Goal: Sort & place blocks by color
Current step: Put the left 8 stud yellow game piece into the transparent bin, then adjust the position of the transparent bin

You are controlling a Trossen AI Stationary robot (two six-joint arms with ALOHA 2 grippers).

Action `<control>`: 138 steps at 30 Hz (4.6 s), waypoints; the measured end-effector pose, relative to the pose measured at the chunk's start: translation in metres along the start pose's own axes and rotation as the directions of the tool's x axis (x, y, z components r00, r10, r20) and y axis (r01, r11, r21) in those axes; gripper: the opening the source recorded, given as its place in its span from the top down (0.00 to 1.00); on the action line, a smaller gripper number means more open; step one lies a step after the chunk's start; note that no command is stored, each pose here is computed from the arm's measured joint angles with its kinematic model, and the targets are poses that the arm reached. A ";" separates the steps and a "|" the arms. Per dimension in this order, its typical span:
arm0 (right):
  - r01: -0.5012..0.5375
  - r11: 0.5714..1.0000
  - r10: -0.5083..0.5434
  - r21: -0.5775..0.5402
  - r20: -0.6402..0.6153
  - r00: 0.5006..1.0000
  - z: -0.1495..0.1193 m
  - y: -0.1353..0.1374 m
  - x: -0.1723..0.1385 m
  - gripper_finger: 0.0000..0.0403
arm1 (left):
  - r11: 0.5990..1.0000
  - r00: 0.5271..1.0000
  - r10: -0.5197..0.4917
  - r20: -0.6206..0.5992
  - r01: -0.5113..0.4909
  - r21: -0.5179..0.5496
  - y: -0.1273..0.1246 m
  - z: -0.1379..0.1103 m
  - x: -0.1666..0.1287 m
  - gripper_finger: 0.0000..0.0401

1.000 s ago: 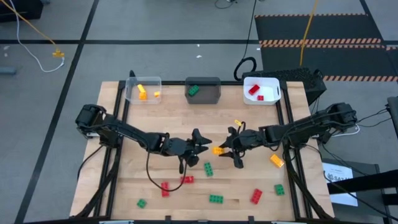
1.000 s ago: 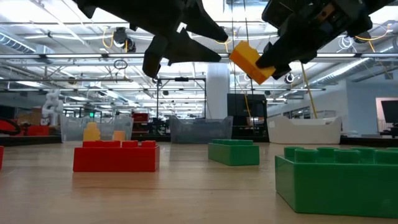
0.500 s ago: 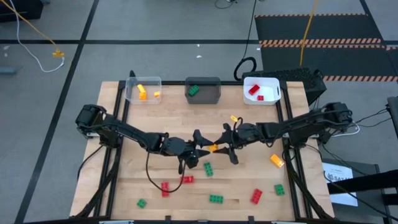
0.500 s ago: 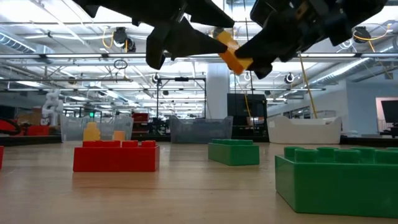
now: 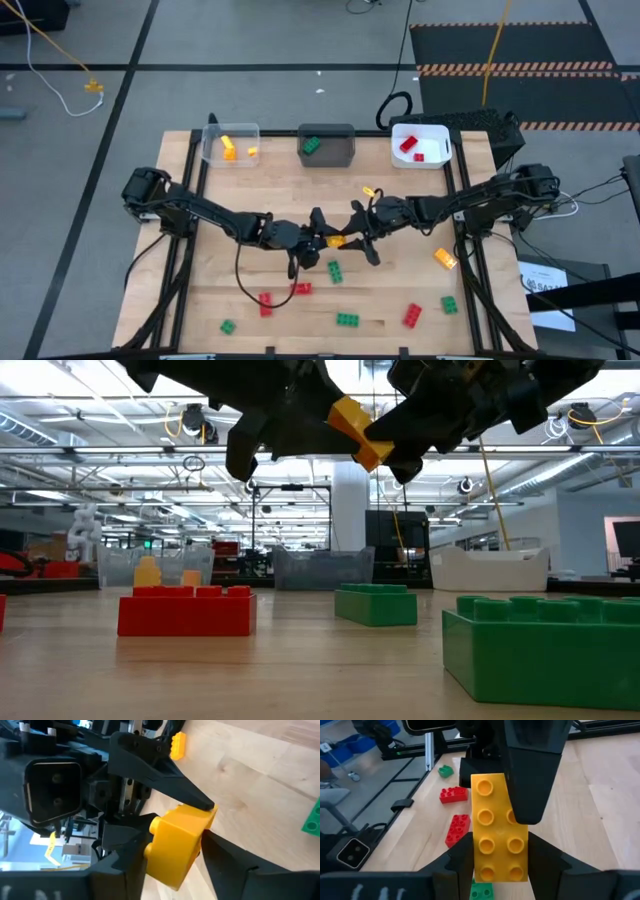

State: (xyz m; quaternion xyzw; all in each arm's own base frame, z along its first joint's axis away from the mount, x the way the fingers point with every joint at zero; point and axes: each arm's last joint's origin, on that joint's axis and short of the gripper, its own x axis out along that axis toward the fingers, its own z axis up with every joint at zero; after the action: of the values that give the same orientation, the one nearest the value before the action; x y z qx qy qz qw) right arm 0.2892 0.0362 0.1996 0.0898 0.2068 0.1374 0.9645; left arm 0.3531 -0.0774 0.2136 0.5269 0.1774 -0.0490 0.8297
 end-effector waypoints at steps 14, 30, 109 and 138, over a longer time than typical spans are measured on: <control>0.000 1.000 0.000 0.010 -0.010 1.000 0.000 0.000 0.000 0.65 | 0.995 0.999 -0.026 -0.025 0.024 -0.092 -0.004 -0.001 0.000 0.76; 0.056 0.998 -0.055 0.022 -0.059 0.997 -0.004 -0.015 -0.003 0.47 | 0.942 0.984 0.076 -0.159 -0.123 -0.312 -0.004 0.002 -0.004 0.76; 0.187 0.982 -0.183 0.004 -0.173 0.968 -0.016 -0.024 -0.007 0.45 | 0.437 0.200 -0.502 -0.841 -0.781 -0.447 0.063 -0.303 -0.114 0.35; 0.192 0.981 -0.188 0.004 -0.186 0.964 -0.017 -0.025 -0.007 0.45 | 0.275 0.671 -0.253 -0.697 -0.641 -0.716 0.097 -0.163 -0.127 0.62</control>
State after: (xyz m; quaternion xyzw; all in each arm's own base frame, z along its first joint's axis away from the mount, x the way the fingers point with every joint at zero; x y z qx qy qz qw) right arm 0.2813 0.0128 0.1812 0.0673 0.3045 0.0497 0.9488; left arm 0.2218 0.0971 0.2789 -0.0732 0.3967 0.3855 0.8299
